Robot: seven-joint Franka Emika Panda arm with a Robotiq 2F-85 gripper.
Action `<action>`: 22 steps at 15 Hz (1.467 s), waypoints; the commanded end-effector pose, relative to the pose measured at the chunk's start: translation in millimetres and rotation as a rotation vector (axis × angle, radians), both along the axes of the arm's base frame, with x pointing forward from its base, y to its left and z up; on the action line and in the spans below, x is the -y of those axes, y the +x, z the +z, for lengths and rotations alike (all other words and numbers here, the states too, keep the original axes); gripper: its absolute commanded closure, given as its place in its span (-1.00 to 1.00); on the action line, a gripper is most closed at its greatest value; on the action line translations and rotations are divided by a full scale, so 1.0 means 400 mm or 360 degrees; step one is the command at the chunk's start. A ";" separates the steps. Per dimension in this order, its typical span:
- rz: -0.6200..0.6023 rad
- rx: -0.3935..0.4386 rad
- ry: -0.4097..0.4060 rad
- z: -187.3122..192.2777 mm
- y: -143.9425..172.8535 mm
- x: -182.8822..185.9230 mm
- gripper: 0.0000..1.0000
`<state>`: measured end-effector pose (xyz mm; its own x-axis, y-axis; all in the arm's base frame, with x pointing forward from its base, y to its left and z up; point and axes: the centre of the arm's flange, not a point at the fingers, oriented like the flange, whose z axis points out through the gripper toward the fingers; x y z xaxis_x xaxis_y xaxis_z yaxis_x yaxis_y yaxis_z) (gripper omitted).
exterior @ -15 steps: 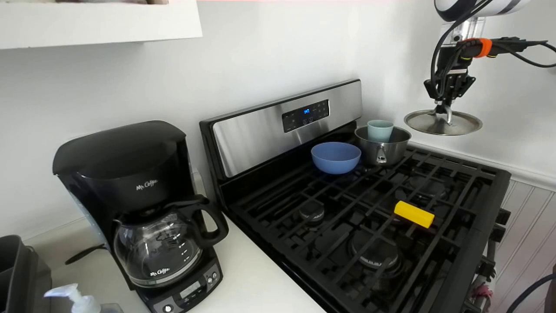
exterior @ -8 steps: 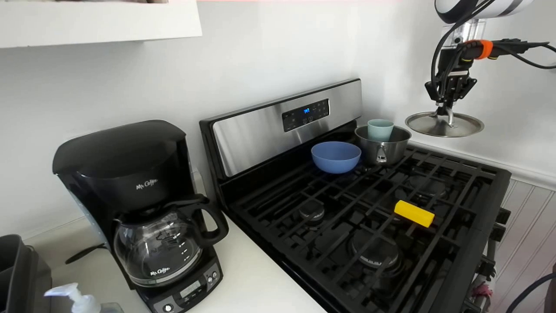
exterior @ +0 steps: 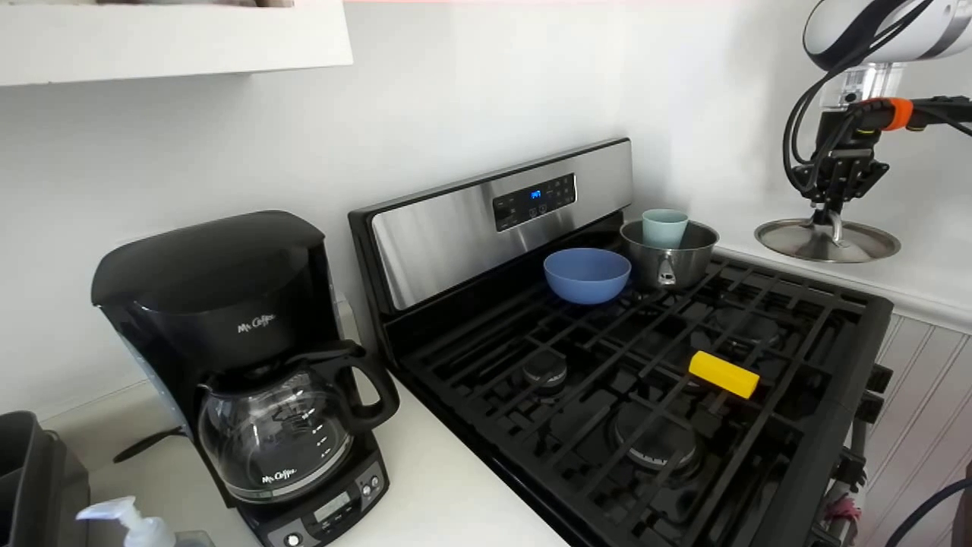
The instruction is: Pick up the silver pot lid and put it on the bottom right cooker on the hob of the stove
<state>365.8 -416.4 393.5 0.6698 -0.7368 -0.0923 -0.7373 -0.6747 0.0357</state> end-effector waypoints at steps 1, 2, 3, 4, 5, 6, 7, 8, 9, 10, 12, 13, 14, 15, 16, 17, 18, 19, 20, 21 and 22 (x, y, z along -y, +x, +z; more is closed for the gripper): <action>0.0028 0.0054 0.0097 -0.034 -0.065 0.007 0.93; 0.0047 0.0069 0.0114 -0.048 -0.080 0.001 0.93; 0.0060 0.0085 0.0119 -0.069 -0.089 -0.005 0.93; 0.0067 0.0095 0.0138 -0.086 -0.093 -0.013 0.93; 0.0067 0.0122 0.0090 -0.111 -0.093 -0.026 0.93; 0.0056 0.0150 0.0039 -0.132 -0.091 -0.035 0.93; 0.0042 0.0171 -0.0001 -0.154 -0.087 -0.043 0.93; 0.0045 0.0184 -0.0023 -0.173 -0.085 -0.055 0.93; 0.0049 0.0193 -0.0039 -0.188 -0.085 -0.066 0.93; 0.0053 0.0205 -0.0053 -0.202 -0.086 -0.076 0.93; 0.0054 0.0211 -0.0039 -0.230 -0.082 -0.097 0.93; 0.0050 0.0220 -0.0035 -0.240 -0.080 -0.106 0.93; 0.0045 0.0225 -0.0033 -0.250 -0.079 -0.112 0.93; 0.0033 0.0222 -0.0012 -0.258 -0.075 -0.112 0.93; 0.0022 0.0223 0.0003 -0.264 -0.075 -0.114 0.93; 0.0004 0.0211 0.0025 -0.270 -0.074 -0.111 0.93; -0.0004 0.0208 0.0040 -0.274 -0.073 -0.110 0.93; -0.0013 0.0195 0.0062 -0.285 -0.071 -0.107 0.93; -0.0024 0.0189 0.0070 -0.292 -0.071 -0.107 0.93; -0.0033 0.0185 0.0075 -0.301 -0.068 -0.105 0.93; -0.0041 0.0180 0.0079 -0.308 -0.067 -0.105 0.93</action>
